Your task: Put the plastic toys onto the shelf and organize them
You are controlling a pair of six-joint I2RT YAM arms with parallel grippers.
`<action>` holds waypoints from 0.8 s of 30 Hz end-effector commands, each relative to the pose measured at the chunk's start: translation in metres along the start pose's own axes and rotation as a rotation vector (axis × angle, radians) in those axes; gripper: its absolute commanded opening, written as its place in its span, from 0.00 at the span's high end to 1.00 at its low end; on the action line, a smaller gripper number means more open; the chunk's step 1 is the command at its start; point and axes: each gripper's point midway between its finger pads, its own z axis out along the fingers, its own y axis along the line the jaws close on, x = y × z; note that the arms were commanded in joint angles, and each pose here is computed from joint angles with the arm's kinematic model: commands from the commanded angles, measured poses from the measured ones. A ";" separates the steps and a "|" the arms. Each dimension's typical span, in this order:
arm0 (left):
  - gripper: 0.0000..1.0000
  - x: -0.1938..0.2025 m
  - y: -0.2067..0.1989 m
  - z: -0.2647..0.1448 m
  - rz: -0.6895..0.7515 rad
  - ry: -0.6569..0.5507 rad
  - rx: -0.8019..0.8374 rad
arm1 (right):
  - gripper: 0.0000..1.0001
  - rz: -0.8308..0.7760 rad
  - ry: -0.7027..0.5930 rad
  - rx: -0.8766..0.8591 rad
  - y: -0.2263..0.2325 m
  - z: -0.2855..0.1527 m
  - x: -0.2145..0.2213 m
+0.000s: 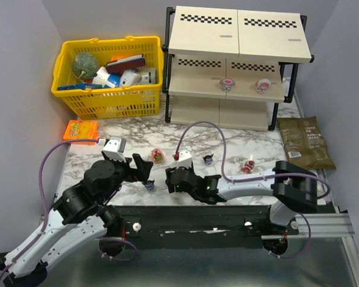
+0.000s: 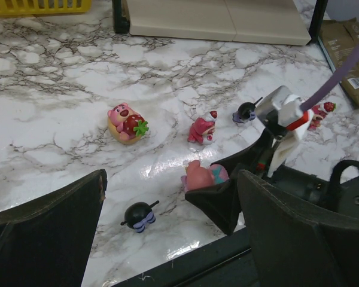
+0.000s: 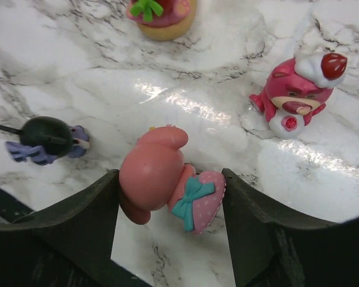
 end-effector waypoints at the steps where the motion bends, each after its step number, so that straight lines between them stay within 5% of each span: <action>1: 0.01 0.000 -0.003 0.001 0.000 -0.004 0.019 | 0.48 0.072 -0.026 -0.112 0.009 -0.030 -0.025; 10: 0.01 -0.014 -0.016 -0.007 0.018 -0.051 0.100 | 0.45 0.234 -0.077 -0.390 0.012 -0.111 -0.077; 19: 0.01 -0.024 -0.094 -0.035 0.092 -0.063 0.552 | 0.44 0.320 -0.201 -0.775 0.045 -0.231 -0.161; 24: 0.01 -0.054 -0.129 -0.068 0.120 -0.194 0.779 | 0.43 0.420 -0.223 -0.931 0.049 -0.285 -0.186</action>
